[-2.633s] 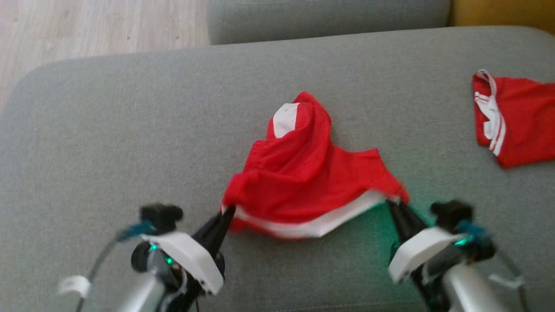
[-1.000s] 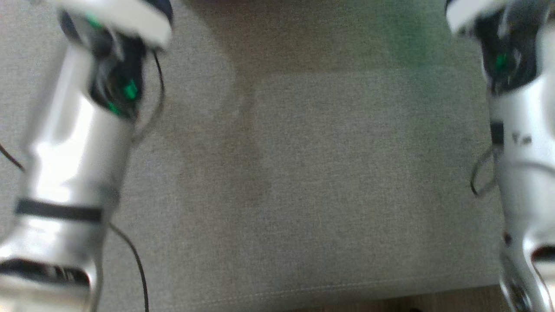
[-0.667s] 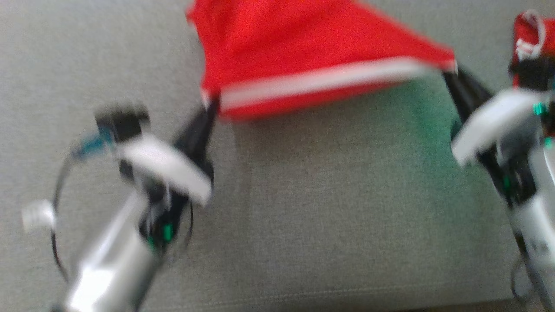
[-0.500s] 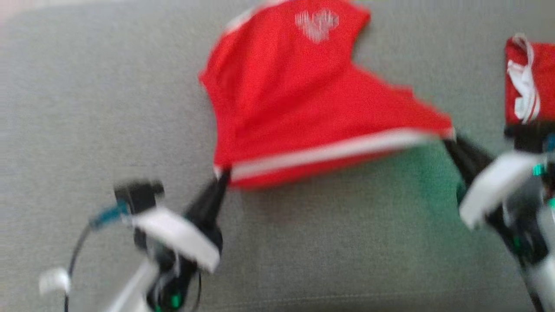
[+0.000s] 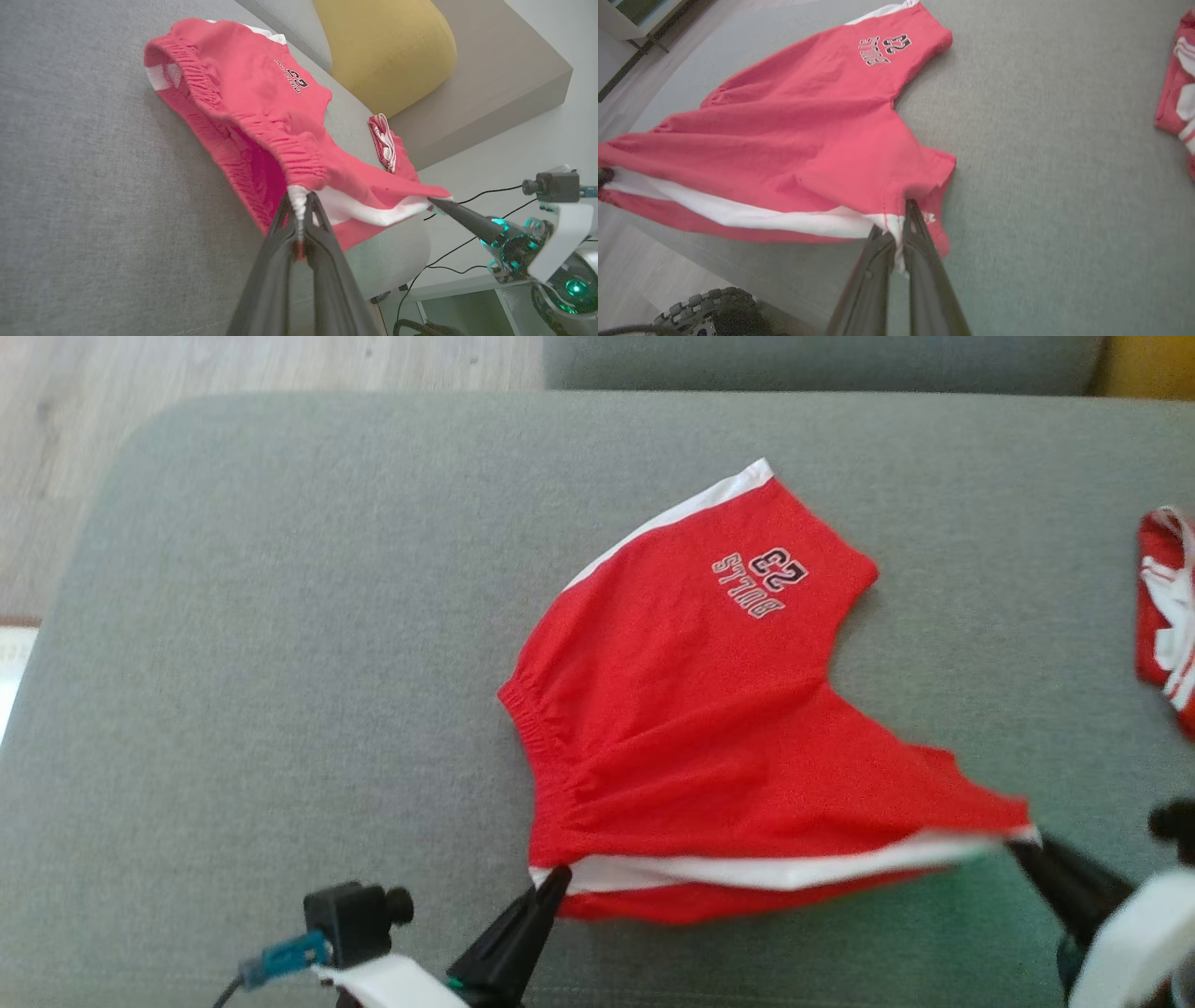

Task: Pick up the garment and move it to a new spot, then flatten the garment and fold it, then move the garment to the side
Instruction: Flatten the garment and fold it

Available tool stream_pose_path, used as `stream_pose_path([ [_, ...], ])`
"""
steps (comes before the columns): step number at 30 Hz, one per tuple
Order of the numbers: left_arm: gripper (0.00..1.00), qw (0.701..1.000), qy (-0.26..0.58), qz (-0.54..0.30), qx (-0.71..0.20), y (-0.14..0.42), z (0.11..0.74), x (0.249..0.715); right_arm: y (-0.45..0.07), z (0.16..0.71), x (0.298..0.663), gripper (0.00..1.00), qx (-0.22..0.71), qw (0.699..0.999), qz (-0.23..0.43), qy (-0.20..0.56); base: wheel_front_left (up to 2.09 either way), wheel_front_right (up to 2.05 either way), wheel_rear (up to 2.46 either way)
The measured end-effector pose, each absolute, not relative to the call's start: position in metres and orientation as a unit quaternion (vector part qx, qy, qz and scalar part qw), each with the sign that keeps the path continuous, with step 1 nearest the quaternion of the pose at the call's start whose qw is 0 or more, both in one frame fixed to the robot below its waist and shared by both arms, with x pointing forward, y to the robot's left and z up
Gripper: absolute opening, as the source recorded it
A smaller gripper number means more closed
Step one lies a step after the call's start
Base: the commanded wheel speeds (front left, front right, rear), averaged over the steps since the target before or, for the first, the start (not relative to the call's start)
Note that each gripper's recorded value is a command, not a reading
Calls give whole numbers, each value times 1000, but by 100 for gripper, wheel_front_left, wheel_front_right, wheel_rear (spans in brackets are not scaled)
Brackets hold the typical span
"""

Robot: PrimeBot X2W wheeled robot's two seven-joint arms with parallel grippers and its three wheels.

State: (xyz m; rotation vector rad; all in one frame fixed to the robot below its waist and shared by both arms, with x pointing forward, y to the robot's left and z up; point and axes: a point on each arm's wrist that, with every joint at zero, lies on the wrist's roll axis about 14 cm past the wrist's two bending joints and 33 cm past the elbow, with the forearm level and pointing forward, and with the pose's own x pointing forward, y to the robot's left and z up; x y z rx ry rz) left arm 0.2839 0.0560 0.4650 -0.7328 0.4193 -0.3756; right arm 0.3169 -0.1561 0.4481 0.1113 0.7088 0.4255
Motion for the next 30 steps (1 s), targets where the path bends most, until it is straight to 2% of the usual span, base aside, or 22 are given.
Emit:
stream_pose_path([
  [4, 0, 897, 195, -181, -353, 59, 469, 300, -145, 461, 358, 0, 42, 919, 222, 323, 0, 0, 0],
  [8, 0, 902, 160, -176, -361, 63, 483, 336, -134, 472, 412, 0, 26, 922, 236, 307, 0, 0, 0],
  [17, 0, 913, 160, -104, -360, 92, 453, 388, -95, 456, 505, 0, 6, 902, 277, 330, 0, 0, 0],
  [23, 0, 915, 161, -80, -361, 103, 439, 404, -61, 441, 544, 0, 0, 894, 302, 332, 0, 0, 0],
  [30, 0, 917, 148, -79, -362, 105, 438, 426, -42, 423, 568, 0, 4, 890, 310, 335, 0, 0, 0],
])
